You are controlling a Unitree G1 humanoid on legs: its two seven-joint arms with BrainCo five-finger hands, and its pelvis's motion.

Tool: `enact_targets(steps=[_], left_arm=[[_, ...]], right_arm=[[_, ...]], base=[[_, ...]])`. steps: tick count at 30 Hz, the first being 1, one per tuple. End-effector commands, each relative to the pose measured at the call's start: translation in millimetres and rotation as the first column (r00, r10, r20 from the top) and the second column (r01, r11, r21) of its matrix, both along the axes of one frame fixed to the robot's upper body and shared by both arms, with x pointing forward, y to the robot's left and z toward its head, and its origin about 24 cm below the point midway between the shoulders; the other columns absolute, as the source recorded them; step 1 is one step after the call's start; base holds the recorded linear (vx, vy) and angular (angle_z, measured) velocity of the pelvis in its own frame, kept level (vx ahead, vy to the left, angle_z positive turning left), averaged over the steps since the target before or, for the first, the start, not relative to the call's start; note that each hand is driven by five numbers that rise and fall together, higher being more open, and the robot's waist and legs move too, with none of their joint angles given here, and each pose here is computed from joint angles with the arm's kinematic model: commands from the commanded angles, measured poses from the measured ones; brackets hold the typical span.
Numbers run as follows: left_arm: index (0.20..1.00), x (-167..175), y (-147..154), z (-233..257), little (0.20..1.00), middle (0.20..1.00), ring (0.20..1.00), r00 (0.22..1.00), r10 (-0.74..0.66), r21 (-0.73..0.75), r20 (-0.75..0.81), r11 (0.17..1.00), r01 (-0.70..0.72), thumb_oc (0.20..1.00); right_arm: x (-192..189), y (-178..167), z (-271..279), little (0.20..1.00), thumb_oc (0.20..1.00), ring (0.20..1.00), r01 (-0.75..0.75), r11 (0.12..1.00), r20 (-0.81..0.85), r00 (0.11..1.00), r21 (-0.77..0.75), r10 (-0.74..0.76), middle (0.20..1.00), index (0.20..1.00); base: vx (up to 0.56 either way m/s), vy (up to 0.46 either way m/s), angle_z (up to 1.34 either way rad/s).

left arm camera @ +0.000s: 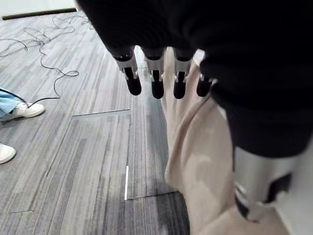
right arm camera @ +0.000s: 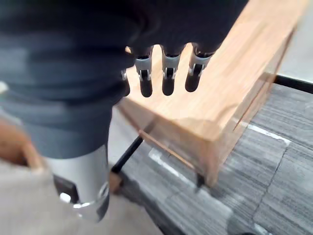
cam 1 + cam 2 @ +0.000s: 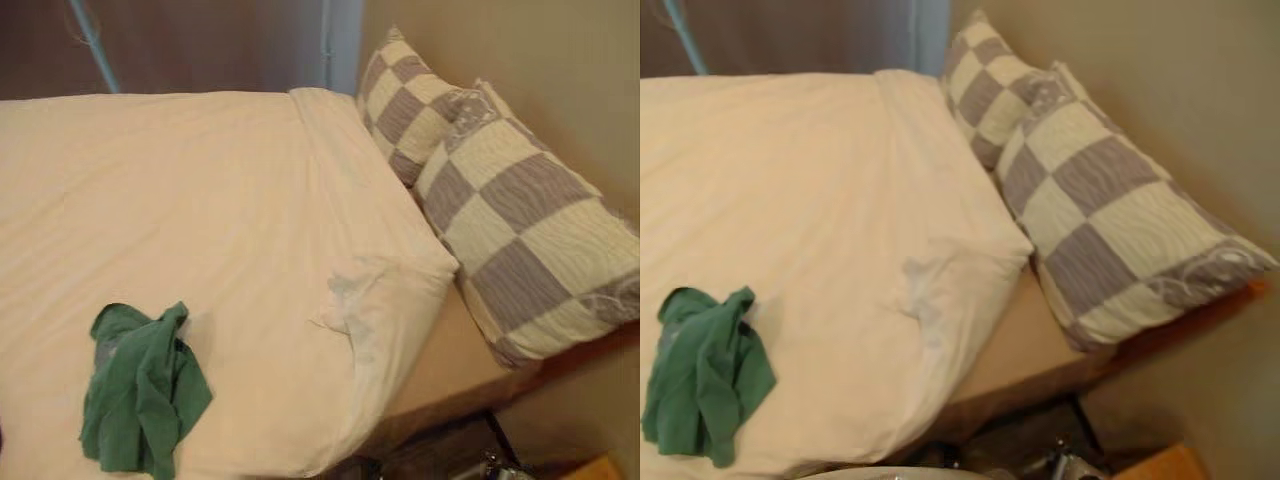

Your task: Tidy up the quilt and then pick up the clothes from the bed and put them into the laundry hamper.

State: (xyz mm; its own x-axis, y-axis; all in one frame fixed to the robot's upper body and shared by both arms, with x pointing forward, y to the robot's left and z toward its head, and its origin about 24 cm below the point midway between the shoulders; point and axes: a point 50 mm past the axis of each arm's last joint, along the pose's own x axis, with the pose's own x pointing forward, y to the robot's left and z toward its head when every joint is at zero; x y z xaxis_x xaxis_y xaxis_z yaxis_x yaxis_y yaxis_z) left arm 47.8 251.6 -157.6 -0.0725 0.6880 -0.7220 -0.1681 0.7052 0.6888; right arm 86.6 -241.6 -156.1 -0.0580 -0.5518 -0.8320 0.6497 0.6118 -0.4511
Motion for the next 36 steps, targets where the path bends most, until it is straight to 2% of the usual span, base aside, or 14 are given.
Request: enact_targets(steps=[1, 4, 7, 8, 11, 13, 14, 16, 19, 21, 28, 29, 33, 36], left_arm=[[1.0, -1.7, 10.2, 3.8, 1.0, 1.0, 1.0, 0.998, 0.053, 0.049, -0.043, 0.997, -0.051, 1.0], [1.0, -2.9, 17.8, 6.0, 1.0, 1.0, 1.0, 0.996, 0.088, 0.063, -0.031, 0.994, -0.086, 1.0], [1.0, 3.0, 32.2, 12.2, 1.0, 1.0, 1.0, 0.988, 0.155, 0.094, 0.002, 0.984, -0.155, 1.0], [1.0, 5.0, 35.4, 13.8, 1.0, 1.0, 1.0, 0.982, 0.188, 0.101, 0.014, 0.977, -0.188, 1.0], [1.0, 14.7, 40.4, 17.4, 1.0, 1.0, 1.0, 0.977, 0.209, 0.109, 0.041, 0.971, -0.212, 1.0], [1.0, 30.1, 45.7, 22.5, 1.0, 1.0, 1.0, 0.973, 0.216, 0.117, 0.076, 0.968, -0.224, 1.0], [1.0, 42.4, 50.1, 27.2, 1.0, 1.0, 1.0, 0.971, 0.217, 0.123, 0.103, 0.966, -0.229, 1.0], [1.0, 54.1, 52.1, 31.3, 1.0, 1.0, 1.0, 0.967, 0.218, 0.128, 0.129, 0.964, -0.234, 1.0], [1.0, 63.3, 53.4, 34.5, 1.0, 1.0, 1.0, 0.965, 0.211, 0.136, 0.155, 0.963, -0.232, 1.0], [1.0, 69.9, 54.4, 37.1, 1.0, 1.0, 1.0, 0.967, 0.19, 0.149, 0.168, 0.965, -0.216, 1.0], [1.0, 75.9, 60.3, 41.6, 1.0, 1.0, 1.0, 0.972, 0.148, 0.173, 0.181, 0.968, -0.18, 1.0], [1.0, 80.2, 52.4, 39.3, 1.0, 1.0, 1.0, 0.978, 0.109, 0.159, 0.175, 0.978, -0.138, 1.0], [1.0, 90.4, 45.5, 39.6, 1.0, 1.0, 1.0, 0.98, 0.068, 0.118, 0.188, 0.989, -0.091, 1.0], [1.0, 100.8, 45.5, 43.0, 1.0, 1.0, 1.0, 0.976, 0.035, 0.093, 0.216, 0.994, -0.056, 1.0]], right_arm=[[34.1, -40.4, 29.4, 1.0, 1.0, 1.0, 0.047, 0.974, 0.175, 0.985, -0.221, -0.008, 1.0, 1.0], [58.1, -61.2, 54.2, 1.0, 1.0, 1.0, 0.069, 0.943, 0.274, 0.961, -0.326, 0.025, 1.0, 1.0], [117.6, -87.4, 131.0, 1.0, 1.0, 1.0, 0.068, 0.854, 0.477, 0.851, -0.516, 0.22, 1.0, 1.0], [141.0, -89.3, 171.0, 1.0, 1.0, 1.0, 0.039, 0.805, 0.546, 0.754, -0.591, 0.365, 1.0, 1.0], [172.1, -80.3, 236.4, 1.0, 1.0, 1.0, 0.004, 0.725, 0.597, 0.57, -0.689, 0.565, 1.0, 1.0], [192.9, -63.9, 288.2, 1.0, 1.0, 1.0, -0.001, 0.638, 0.586, 0.395, -0.77, 0.708, 1.0, 1.0], [203.2, -43.8, 332.3, 1.0, 1.0, 1.0, 0.014, 0.573, 0.557, 0.254, -0.82, 0.791, 1.0, 1.0], [207.9, -19.8, 379.8, 1.0, 1.0, 1.0, 0.045, 0.476, 0.478, 0.09, -0.878, 0.874, 1.0, 1.0], [209.5, 13.1, 419.6, 1.0, 1.0, 1.0, 0.076, 0.385, 0.38, -0.08, -0.92, 0.922, 1.0, 1.0], [213.1, 38.3, 436.1, 1.0, 1.0, 1.0, 0.086, 0.304, 0.289, -0.153, -0.949, 0.945, 1.0, 1.0], [233.8, 64.7, 431.1, 1.0, 1.0, 1.0, -0.03, 0.089, 0.093, -0.139, -0.996, 0.986, 1.0, 1.0], [243.7, 69.7, 426.1, 1.0, 1.0, 1.0, -0.085, 0.02, 0.028, -0.094, -0.996, 0.995, 1.0, 1.0], [260.1, 70.1, 411.9, 1.0, 1.0, 1.0, -0.176, -0.034, -0.026, -0.048, -0.984, 0.998, 1.0, 1.0], [268.5, 77.4, 400.7, 1.0, 1.0, 1.0, -0.205, -0.064, -0.053, -0.057, -0.977, 0.997, 1.0, 1.0]], base=[[-0.1, -0.019, -0.38], [-0.1, 0.005, -0.42], [-0.14, 0.048, -0.33], [-0.09, 0.09, -0.4], [-0.1, 0.071, -0.46], [-0.19, 0.024, -0.08], [-0.2, 0.012, 0.06], [-0.16, 0.009, 0.01], [-0.08, -0.006, 0.25], [-0.03, -0.013, 0.09], [0.03, -0.023, 0.32], [0.02, 0.043, 0.45], [-0.07, 0.117, 0.43], [-0.1, 0.072, 0.05]])
